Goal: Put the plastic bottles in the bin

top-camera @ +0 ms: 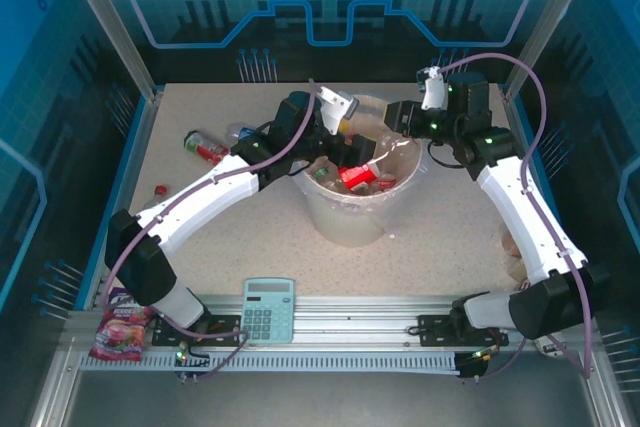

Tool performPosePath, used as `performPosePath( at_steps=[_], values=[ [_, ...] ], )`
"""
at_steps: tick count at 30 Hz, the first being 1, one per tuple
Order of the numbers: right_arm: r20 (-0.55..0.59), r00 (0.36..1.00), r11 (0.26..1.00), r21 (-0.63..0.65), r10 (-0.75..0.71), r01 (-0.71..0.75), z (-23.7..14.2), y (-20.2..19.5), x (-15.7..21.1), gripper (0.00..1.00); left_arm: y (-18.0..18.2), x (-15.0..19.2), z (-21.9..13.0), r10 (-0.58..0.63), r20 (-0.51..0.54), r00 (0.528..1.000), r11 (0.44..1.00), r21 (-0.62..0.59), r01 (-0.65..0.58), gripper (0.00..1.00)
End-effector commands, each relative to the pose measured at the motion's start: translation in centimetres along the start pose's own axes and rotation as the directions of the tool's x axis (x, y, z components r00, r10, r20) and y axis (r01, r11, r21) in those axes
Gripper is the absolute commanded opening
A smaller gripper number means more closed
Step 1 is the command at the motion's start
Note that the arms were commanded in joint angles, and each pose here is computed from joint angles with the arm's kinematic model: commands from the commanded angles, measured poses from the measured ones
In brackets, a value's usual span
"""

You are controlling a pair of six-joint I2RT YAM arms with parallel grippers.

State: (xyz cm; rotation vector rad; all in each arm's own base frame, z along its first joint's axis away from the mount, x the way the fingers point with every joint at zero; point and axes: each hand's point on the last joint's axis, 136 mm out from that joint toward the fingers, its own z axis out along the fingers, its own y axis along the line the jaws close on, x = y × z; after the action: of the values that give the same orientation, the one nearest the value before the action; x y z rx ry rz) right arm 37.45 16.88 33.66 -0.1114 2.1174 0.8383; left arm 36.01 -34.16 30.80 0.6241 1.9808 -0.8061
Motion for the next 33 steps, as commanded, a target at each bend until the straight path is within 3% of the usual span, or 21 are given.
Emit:
performPosePath(
  at_steps=[1,7,12,18,22,25,29,30,33],
  values=[
    [-0.111,0.994,1.0,-0.02,0.009,-0.012,1.4,0.6,2.2,0.34,-3.0,0.5,-0.6,0.016,-0.02,1.0,0.991,0.131,-0.013,0.91],
    [-0.06,0.997,0.998,-0.025,-0.057,0.056,-0.7,2.3,-1.3,0.35,-2.9,2.0,0.0,0.023,-0.055,0.998,0.99,0.14,-0.015,0.91],
    [-0.043,0.996,0.997,-0.026,-0.08,0.079,-2.2,2.7,-2.8,0.45,-1.6,1.6,-0.4,0.037,-0.056,0.998,0.997,0.066,-0.033,0.9],
    [0.01,0.999,0.998,0.025,-0.052,0.051,-4.9,0.4,-3.7,0.48,0.2,-1.6,-4.5,0.005,0.006,1.0,1.0,0.001,-0.005,0.99],
    [0.012,1.0,0.998,0.054,-0.022,0.021,-5.7,-2.0,-3.2,0.49,4.9,-1.9,-8.8,-0.082,0.017,0.996,0.983,-0.164,0.084,0.99],
    [0.012,1.0,0.998,0.07,-0.001,0.0,-6.0,-3.4,-2.7,0.49,10.4,-0.3,-13.1,-0.207,0.024,0.978,0.906,-0.371,0.201,0.99],
    [0.019,1.0,0.996,0.081,0.023,-0.024,-6.1,-4.6,-1.9,0.5,17.6,3.9,-20.2,-0.308,0.007,0.951,0.692,-0.684,0.229,0.99],
    [0.027,0.999,0.996,0.078,0.03,-0.032,-6.0,-4.8,-1.8,0.5,18.6,4.7,-21.6,-0.332,0.031,0.943,0.661,-0.706,0.256,0.99],
    [0.029,0.998,0.997,0.048,0.056,-0.057,-5.3,-5.1,-1.8,0.5,18.9,5.6,-23.1,-0.361,0.099,0.927,0.646,-0.691,0.325,0.99]
  ],
)
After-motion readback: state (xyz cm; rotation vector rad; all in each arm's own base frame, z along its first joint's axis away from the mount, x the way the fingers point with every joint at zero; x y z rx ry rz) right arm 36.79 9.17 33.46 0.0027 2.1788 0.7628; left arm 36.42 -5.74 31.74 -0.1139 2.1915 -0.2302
